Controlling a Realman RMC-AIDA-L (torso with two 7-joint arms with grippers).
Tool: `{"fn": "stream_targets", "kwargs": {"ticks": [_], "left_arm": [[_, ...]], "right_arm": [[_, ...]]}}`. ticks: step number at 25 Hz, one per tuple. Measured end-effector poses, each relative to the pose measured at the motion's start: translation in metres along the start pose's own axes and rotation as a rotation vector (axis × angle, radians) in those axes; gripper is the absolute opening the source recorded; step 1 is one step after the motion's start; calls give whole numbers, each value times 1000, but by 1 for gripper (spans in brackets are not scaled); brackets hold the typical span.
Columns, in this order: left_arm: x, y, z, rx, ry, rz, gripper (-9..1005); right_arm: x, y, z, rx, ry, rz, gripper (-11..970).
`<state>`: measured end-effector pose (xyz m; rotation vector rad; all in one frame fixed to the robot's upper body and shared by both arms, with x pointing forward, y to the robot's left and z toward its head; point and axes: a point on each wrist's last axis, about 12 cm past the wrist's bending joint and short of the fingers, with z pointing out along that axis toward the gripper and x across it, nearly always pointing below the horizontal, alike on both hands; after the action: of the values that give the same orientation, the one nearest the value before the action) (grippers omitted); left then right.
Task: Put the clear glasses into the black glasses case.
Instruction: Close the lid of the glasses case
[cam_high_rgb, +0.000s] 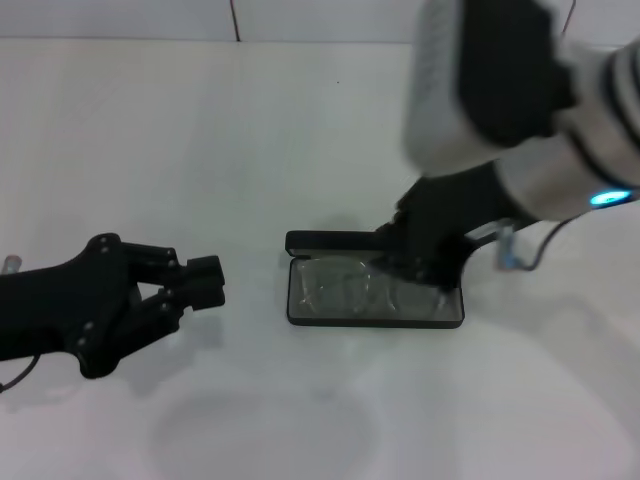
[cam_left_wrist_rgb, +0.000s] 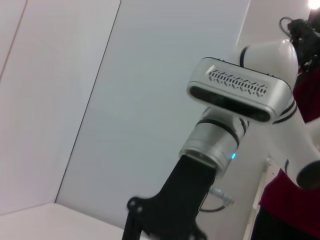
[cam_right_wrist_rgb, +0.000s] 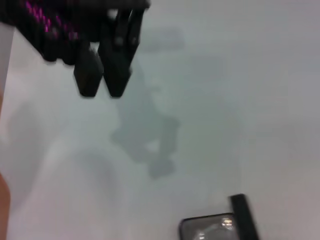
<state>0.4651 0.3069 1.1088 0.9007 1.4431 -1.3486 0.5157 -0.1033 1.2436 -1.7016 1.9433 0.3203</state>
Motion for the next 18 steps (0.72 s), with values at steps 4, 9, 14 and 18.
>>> {"fn": "stream_targets", "kwargs": {"ticks": [4, 9, 14, 18], "left_arm": [[-5, 2, 0, -6, -33, 16, 129], [-17, 10, 6, -6, -71, 49, 128], [-30, 27, 18, -62, -91, 83, 129], [-44, 48, 36, -97, -65, 60, 132]], "right_arm": [[23, -7, -39, 16, -141, 84, 211], [74, -20, -91, -17, -442, 230, 214], [137, -29, -124, 7, -680, 359, 216], [185, -29, -126, 40, -813, 433, 218]]}}
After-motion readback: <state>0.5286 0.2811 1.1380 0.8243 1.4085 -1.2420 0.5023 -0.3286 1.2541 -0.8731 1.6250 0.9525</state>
